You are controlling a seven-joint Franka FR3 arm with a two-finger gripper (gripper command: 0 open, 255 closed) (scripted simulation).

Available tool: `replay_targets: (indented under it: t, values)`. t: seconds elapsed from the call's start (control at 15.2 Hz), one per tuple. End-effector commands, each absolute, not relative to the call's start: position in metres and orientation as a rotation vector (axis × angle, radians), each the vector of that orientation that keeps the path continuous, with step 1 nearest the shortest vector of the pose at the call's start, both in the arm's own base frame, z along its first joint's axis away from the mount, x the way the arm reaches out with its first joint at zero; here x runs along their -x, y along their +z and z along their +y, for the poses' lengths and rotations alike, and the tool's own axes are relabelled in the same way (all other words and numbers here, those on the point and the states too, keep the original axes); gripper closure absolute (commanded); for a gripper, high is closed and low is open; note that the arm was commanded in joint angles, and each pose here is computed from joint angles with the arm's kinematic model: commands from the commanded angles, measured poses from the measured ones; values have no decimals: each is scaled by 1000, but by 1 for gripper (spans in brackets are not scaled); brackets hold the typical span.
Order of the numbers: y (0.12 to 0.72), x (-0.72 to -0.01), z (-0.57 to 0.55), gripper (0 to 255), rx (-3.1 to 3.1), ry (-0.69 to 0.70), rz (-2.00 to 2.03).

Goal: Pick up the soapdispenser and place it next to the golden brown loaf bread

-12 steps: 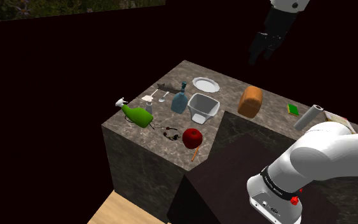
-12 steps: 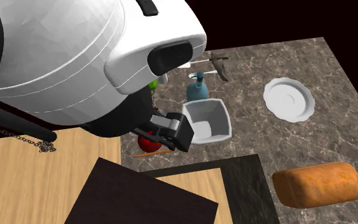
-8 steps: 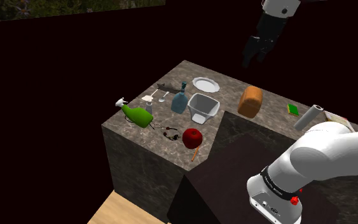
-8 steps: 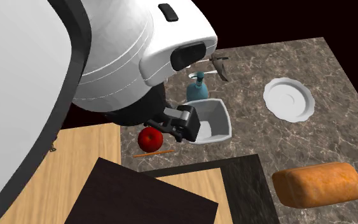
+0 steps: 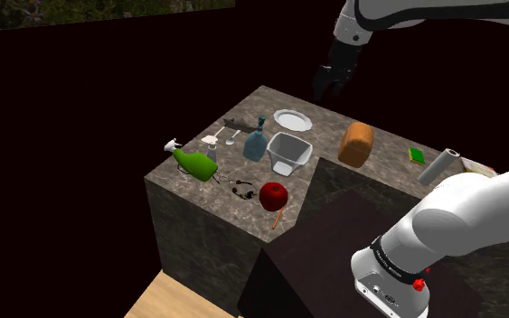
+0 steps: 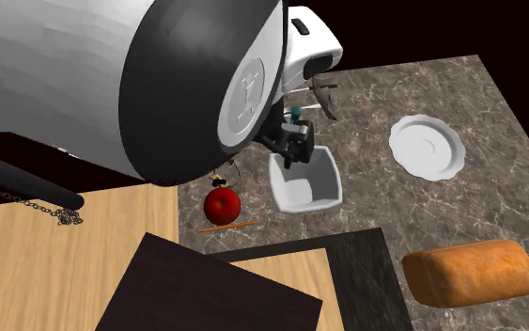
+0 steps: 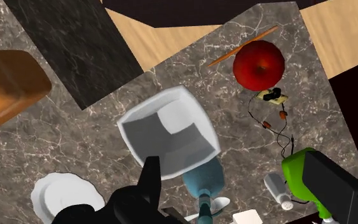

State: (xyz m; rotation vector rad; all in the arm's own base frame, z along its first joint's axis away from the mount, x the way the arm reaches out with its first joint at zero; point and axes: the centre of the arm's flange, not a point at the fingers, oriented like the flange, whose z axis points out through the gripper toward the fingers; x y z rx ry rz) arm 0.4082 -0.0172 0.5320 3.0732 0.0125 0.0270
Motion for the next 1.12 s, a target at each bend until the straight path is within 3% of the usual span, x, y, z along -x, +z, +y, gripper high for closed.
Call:
replay_targets:
  t: [0.0,1.06]
  values:
    - [518,-431,-24,0,-3082,28,20]
    - [387,-597,-42,0,-3151,17,78]
